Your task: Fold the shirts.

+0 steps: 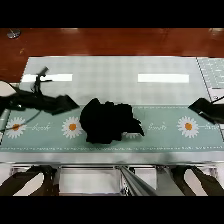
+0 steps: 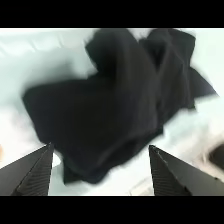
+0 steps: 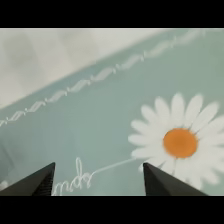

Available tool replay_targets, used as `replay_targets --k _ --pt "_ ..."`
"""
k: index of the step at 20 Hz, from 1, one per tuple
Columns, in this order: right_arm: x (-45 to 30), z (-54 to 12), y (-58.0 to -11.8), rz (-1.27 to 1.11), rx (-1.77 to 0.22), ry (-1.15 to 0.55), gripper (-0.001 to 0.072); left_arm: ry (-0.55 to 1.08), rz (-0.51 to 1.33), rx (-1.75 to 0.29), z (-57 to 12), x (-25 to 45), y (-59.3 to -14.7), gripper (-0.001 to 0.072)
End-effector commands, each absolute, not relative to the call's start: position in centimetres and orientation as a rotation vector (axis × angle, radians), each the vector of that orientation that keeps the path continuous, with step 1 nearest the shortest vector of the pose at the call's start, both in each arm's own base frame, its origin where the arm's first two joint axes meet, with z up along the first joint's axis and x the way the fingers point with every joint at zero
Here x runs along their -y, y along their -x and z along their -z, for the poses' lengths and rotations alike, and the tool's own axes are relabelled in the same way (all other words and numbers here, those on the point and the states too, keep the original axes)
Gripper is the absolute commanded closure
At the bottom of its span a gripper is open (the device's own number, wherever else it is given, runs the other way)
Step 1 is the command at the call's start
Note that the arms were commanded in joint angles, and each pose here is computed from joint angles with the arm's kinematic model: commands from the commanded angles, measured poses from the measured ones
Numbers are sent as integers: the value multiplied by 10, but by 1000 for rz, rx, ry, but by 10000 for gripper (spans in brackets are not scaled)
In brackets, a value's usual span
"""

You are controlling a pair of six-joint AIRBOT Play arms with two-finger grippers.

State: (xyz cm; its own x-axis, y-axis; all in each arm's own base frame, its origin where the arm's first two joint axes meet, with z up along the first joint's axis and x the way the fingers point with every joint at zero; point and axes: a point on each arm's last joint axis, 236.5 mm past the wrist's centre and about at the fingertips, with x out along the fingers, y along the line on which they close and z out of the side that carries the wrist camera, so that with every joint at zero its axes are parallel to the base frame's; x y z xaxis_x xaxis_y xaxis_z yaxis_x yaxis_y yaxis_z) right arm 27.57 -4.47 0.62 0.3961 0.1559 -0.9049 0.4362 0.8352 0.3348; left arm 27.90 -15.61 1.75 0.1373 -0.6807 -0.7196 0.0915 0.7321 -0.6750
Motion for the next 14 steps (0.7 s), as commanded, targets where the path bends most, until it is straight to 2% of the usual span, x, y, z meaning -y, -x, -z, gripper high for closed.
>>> replay_targets --k 1,5,6,7,10,14 --pt "-8 35 -262 40 -1196 -836 94 617 685 -1341 33 194 -240 10" --pt "-69 55 -241 -130 -1317 -752 94 543 659 -1363 72 227 -230 24" --pt "-81 59 -236 -166 -1353 -722 94 525 662 -1349 72 232 -234 190" --pt "-93 64 -230 -198 -1396 -702 94 516 670 -1334 68 236 -240 682" --pt "-129 77 -217 -287 -1488 -651 94 509 718 -1275 42 244 -259 677" --pt "-159 91 -232 -305 -1469 -677 94 501 764 -1239 20 251 -270 677"
